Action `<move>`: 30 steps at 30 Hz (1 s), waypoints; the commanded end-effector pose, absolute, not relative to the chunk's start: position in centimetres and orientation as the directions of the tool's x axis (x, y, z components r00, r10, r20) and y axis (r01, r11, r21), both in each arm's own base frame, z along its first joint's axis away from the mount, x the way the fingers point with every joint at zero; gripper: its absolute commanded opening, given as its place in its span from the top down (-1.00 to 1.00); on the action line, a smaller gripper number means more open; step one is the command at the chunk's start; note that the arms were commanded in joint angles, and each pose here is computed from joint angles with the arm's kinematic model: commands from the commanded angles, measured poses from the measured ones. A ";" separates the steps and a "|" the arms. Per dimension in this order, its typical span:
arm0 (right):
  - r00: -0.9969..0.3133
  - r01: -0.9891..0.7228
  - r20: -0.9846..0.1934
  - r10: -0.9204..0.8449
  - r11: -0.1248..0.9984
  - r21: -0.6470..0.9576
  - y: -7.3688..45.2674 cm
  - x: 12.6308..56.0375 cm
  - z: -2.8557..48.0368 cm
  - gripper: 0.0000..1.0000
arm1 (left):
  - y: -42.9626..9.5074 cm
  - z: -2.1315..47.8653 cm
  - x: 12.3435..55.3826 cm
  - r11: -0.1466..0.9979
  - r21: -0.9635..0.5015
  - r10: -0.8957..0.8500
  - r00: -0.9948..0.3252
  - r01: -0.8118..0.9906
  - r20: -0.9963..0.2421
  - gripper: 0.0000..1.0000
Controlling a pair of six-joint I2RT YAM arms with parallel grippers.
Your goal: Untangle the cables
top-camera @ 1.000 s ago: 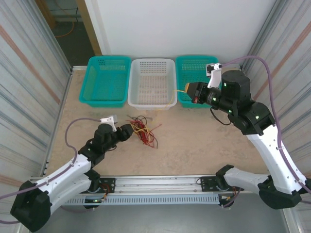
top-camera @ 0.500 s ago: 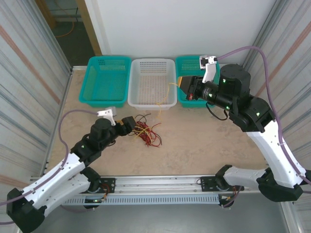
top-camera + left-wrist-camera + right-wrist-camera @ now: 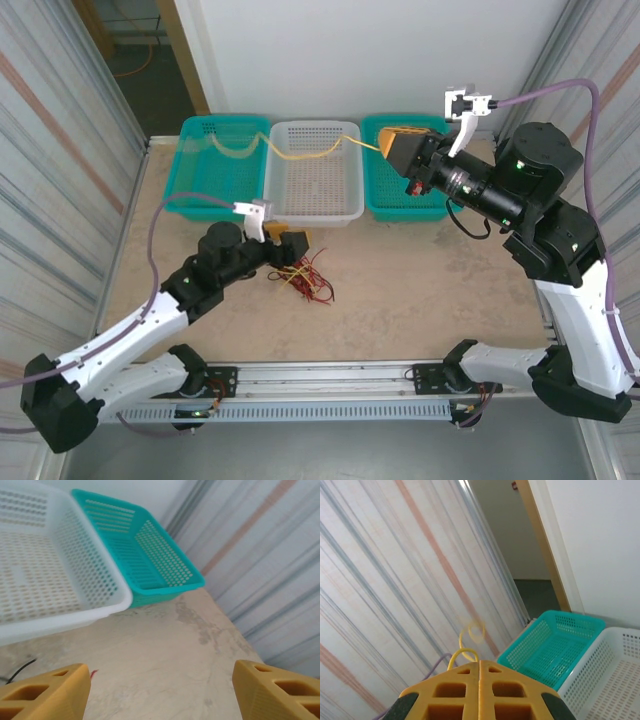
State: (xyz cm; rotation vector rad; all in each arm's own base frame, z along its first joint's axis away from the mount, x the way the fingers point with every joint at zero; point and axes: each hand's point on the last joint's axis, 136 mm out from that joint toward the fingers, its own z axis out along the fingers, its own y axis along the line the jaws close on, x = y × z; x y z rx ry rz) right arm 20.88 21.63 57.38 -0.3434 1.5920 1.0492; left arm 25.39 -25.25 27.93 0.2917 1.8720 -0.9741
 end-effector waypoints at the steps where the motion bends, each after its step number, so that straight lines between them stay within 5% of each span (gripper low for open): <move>1: -0.294 -0.722 -0.905 0.308 0.549 0.421 21.9 20.7 57.3 1.00 | -26.1 34.2 24.6 0.554 -0.460 -0.268 -0.374 0.694 -0.888 -0.51; 9: -0.281 -0.597 -0.882 0.378 0.651 0.469 20.3 23.4 53.7 1.00 | -23.5 41.0 22.7 0.480 -0.524 -0.450 -0.316 0.703 -0.835 -0.28; 13: -0.253 -0.534 -0.882 0.397 0.703 0.470 19.9 24.5 51.6 1.00 | -22.0 41.2 23.4 0.497 -0.618 -0.518 -0.362 0.610 -0.775 -0.32; 30: -0.199 -0.566 -0.915 0.351 0.721 0.399 26.3 24.0 47.4 1.00 | -24.4 39.9 25.9 0.236 -0.856 -0.678 -0.553 0.460 -0.485 -0.41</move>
